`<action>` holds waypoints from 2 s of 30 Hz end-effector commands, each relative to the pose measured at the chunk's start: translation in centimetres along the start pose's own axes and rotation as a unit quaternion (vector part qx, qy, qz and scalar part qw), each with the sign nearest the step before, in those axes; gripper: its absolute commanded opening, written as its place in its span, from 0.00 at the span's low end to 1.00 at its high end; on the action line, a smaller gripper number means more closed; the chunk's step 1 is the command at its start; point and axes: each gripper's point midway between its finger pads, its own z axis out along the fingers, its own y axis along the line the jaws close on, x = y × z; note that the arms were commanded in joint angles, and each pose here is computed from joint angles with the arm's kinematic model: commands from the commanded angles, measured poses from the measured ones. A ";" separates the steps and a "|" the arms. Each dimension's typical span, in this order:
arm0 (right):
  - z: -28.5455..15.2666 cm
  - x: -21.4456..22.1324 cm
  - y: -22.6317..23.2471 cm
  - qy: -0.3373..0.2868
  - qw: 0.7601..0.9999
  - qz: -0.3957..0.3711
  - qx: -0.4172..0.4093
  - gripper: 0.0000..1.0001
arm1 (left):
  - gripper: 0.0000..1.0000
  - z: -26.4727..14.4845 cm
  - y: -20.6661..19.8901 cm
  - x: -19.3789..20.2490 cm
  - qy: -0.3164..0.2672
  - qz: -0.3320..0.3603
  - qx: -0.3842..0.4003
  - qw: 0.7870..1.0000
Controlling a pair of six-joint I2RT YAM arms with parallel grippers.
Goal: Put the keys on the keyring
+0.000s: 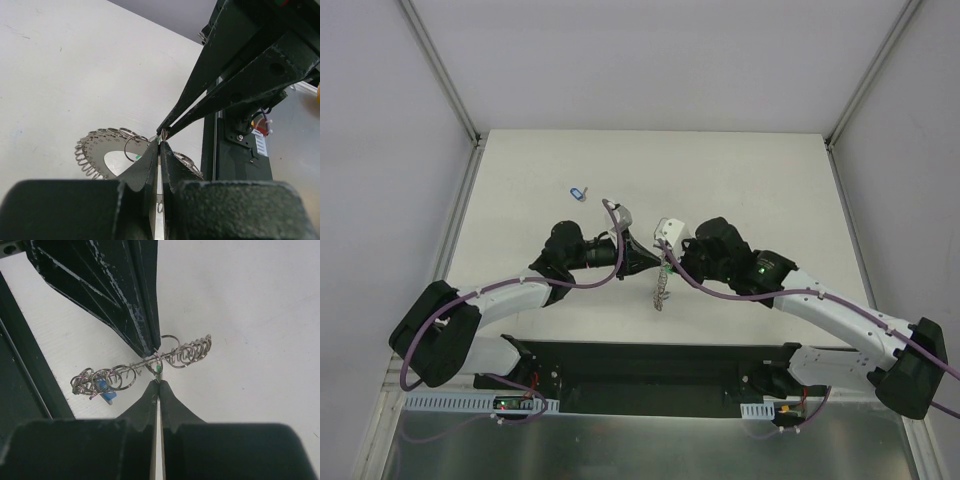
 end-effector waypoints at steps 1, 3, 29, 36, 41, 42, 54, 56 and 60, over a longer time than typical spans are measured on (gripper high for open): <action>-0.3 -1.0 0.4 -0.029 0.999 0.014 -0.008 0.01 | 0.00 0.1 0.4 -4.2 -0.076 0.020 -0.016 0.997; -0.3 -1.2 0.2 -0.031 0.999 0.015 -0.006 0.01 | 0.00 -0.1 0.6 -4.2 -0.078 0.018 -0.024 0.997; 1.9 -5.1 -2.1 -0.010 0.997 0.069 0.017 0.01 | 0.99 -8.5 6.1 -4.1 -0.053 0.023 -0.307 0.950; 4.8 -9.5 -5.5 -0.027 0.992 0.109 0.058 0.01 | 0.99 -15.1 7.6 -3.2 -0.069 0.018 -0.451 0.890; 7.0 -12.4 -7.3 -0.048 0.990 0.109 0.072 0.01 | 0.99 -17.7 6.9 -3.4 -0.084 0.036 -0.485 0.870; 7.5 -12.1 -7.4 -0.044 0.990 0.111 0.073 0.01 | 0.99 -18.1 6.9 -3.1 -0.078 0.036 -0.492 0.867; 12.1 2.6 -3.7 0.106 0.968 0.212 0.087 0.01 | 0.99 -20.5 7.0 -3.6 -0.080 0.054 -0.537 0.838; 11.7 4.0 -2.7 0.122 0.964 0.222 0.085 0.01 | 0.99 -20.1 7.0 -3.6 -0.075 0.052 -0.531 0.843; 11.3 6.2 -0.8 0.157 0.959 0.223 0.073 0.01 | 0.99 -19.2 7.1 -3.2 -0.061 0.044 -0.516 0.853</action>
